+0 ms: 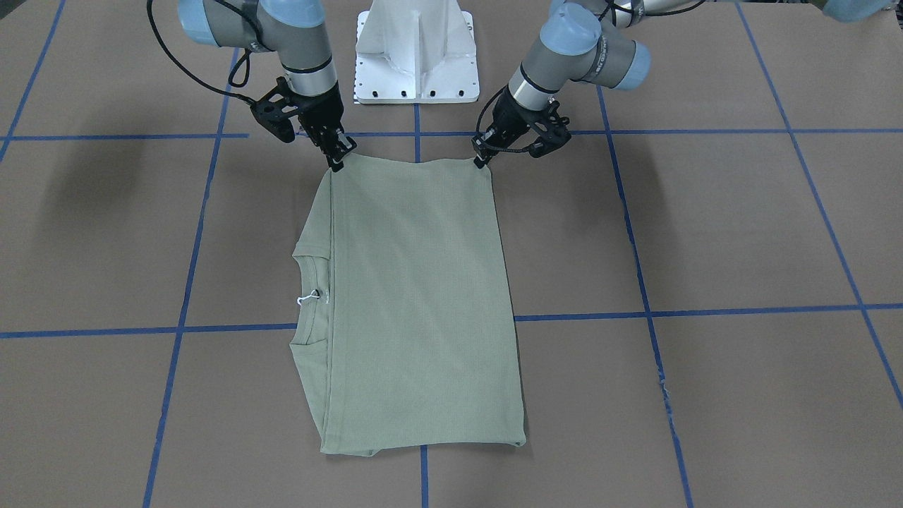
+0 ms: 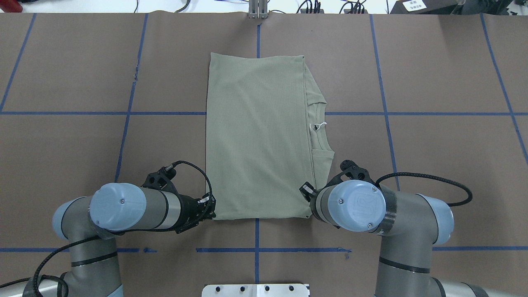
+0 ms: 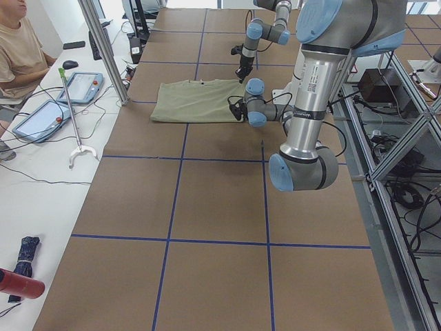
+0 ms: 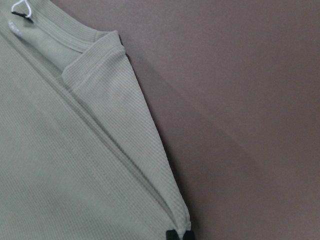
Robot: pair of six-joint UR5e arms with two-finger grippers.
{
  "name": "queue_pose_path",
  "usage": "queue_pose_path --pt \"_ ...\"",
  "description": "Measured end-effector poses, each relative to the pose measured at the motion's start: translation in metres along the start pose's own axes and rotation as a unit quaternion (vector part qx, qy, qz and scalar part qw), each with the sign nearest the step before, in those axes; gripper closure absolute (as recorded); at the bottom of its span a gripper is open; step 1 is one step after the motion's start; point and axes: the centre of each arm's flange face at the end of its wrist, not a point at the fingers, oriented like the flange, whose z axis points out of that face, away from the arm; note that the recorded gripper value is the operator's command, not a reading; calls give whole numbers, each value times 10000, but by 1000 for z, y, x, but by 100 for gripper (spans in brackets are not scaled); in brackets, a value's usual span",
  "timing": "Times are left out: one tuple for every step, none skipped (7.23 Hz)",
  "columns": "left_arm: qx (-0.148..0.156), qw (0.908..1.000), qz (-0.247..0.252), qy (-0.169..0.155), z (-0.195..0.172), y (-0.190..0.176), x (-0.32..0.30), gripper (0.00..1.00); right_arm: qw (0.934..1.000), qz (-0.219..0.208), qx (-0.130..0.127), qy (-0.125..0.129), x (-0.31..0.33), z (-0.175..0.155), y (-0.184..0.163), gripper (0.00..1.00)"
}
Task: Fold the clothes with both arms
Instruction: 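Grasp the near shirt edge with both grippers, then lift the near edge with both grippers and fold it away from the robot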
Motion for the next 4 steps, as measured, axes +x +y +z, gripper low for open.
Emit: queue_pose_path --pt "-46 9999 17 104 -18 6 7 100 10000 -21 -42 -22 1 -4 4 100" --pt "-89 9998 28 157 -40 16 13 100 9999 -51 -138 -35 7 -13 13 100" --pt "-139 9998 26 172 -63 28 16 100 9997 -50 -256 -18 16 -28 27 100" --pt "-228 9996 15 188 -84 40 14 100 9993 -9 -370 7 24 -48 39 100"
